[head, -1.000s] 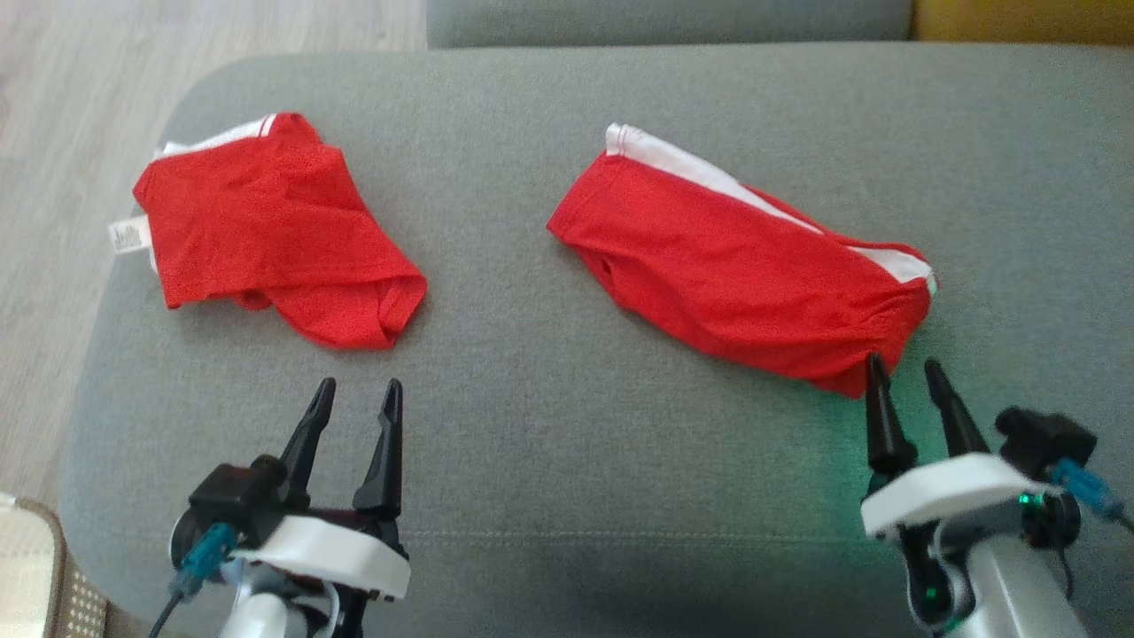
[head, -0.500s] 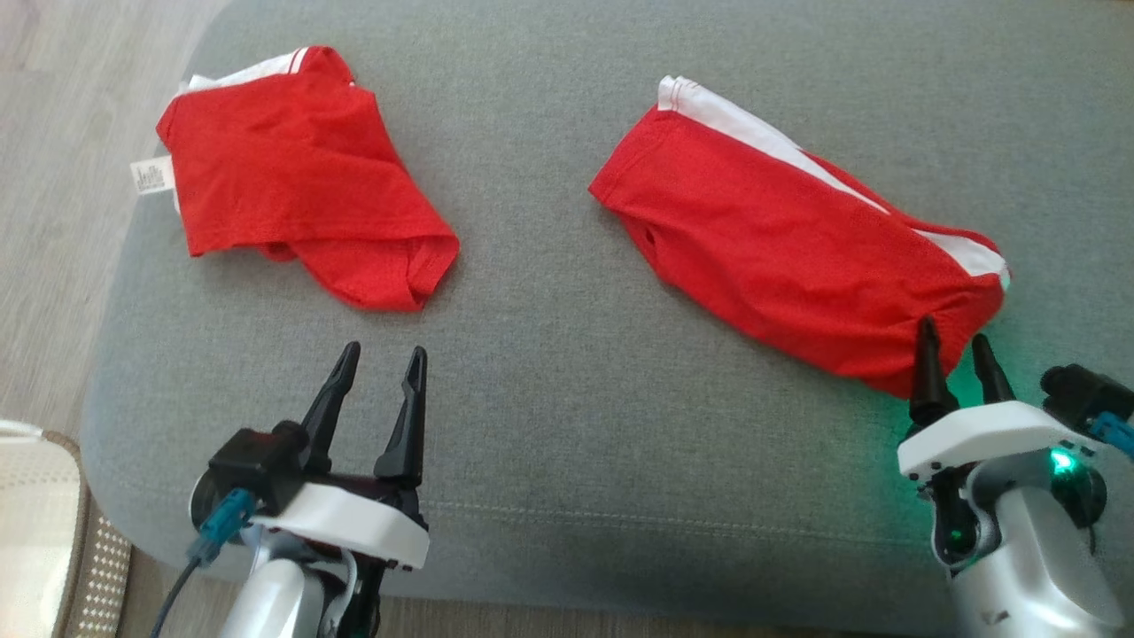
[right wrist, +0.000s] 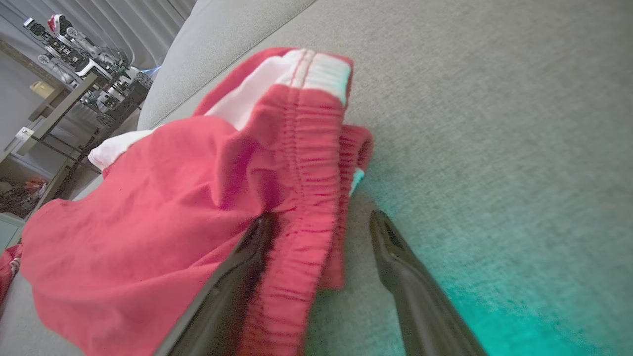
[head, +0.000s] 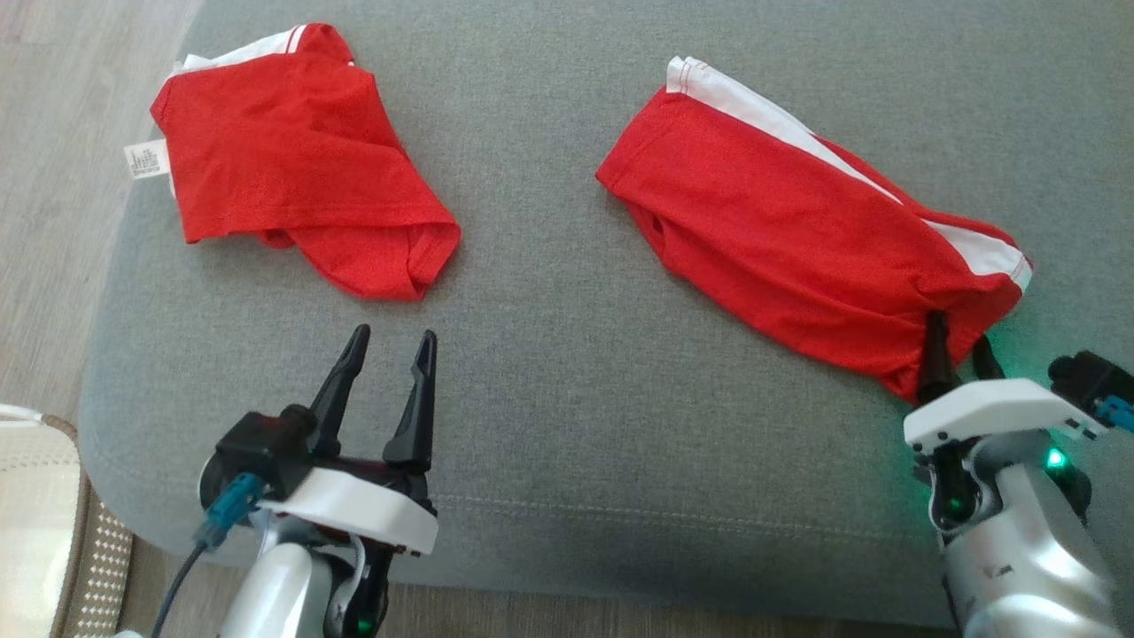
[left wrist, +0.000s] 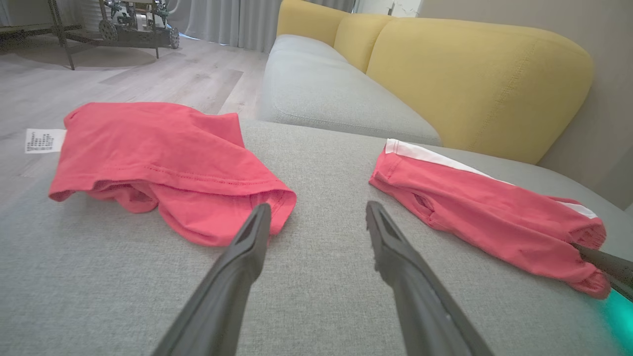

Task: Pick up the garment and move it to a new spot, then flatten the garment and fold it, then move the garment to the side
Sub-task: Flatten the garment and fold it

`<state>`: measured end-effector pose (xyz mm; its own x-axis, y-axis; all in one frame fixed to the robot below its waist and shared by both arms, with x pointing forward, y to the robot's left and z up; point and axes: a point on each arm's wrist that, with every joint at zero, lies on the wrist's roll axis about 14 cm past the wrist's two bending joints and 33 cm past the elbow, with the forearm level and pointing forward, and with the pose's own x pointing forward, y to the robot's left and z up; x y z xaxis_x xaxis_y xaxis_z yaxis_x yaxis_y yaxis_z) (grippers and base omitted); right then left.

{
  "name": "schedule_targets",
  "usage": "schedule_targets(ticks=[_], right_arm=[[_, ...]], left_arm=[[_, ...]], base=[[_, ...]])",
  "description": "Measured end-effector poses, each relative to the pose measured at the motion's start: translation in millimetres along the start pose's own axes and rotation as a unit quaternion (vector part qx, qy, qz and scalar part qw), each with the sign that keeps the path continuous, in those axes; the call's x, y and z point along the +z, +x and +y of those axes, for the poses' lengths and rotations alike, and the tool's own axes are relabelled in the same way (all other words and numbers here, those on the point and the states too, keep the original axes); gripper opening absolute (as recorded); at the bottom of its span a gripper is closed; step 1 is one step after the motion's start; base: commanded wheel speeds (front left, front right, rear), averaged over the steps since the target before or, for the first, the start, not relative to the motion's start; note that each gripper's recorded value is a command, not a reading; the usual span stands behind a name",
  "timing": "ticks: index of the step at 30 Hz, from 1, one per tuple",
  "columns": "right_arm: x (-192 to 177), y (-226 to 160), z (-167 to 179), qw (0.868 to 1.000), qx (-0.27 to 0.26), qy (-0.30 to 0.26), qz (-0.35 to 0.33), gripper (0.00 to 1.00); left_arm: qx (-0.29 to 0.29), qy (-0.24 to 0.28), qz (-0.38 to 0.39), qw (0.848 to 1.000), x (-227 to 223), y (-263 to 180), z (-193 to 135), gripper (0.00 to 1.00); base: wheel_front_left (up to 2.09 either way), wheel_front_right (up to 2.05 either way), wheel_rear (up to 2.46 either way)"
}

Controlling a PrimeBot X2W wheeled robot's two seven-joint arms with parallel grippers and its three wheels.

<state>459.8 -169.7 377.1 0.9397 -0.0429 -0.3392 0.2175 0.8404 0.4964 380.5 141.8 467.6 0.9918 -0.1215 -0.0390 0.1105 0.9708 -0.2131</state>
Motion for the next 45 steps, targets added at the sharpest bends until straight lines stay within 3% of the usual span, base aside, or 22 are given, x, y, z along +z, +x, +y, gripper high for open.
schedule_targets(ticks=[13, 14, 15, 16, 32, 38, 45], right_arm=[[-9, 18, 20, 0.999, 0.01, 0.047, 0.027, 1.0], [-10, 18, 21, 0.998, 0.012, 0.046, 0.029, 0.81], [-10, 19, 23, 0.998, 0.014, 0.044, 0.03, 0.23], [-10, 20, 24, 0.998, 0.016, 0.042, 0.031, 0.0], [4, 23, 26, 0.994, 0.042, -0.097, 0.025, 0.0], [26, 38, 17, 0.983, 0.045, -0.179, 0.02, 0.0], [69, 72, 36, 0.964, 0.063, -0.259, 0.001, 0.0]], left_arm=[[0.004, -0.005, -0.001, 1.0, 0, 4, 3, 1.0], [0.005, -0.005, -0.001, 1.0, 0, 5, 3, 1.0], [0.006, -0.005, -0.001, 1.0, 0, 5, 4, 1.0], [0.006, -0.005, -0.001, 1.0, 0, 5, 4, 1.0], [0.0, -0.009, -0.01, 1.0, 6, 9, -1, 1.0], [0.001, -0.009, -0.006, 1.0, 4, 8, -1, 1.0], [0.003, -0.016, 0.005, 1.0, -4, 9, 0, 1.0]], base=[[0.0, 0.0, 0.0], [0.0, 0.0, 0.0], [0.0, 0.0, 0.0], [0.0, 0.0, 0.0], [0.0, 0.0, 0.0], [0.0, 0.0, 0.0], [0.0, 0.0, 0.0]])
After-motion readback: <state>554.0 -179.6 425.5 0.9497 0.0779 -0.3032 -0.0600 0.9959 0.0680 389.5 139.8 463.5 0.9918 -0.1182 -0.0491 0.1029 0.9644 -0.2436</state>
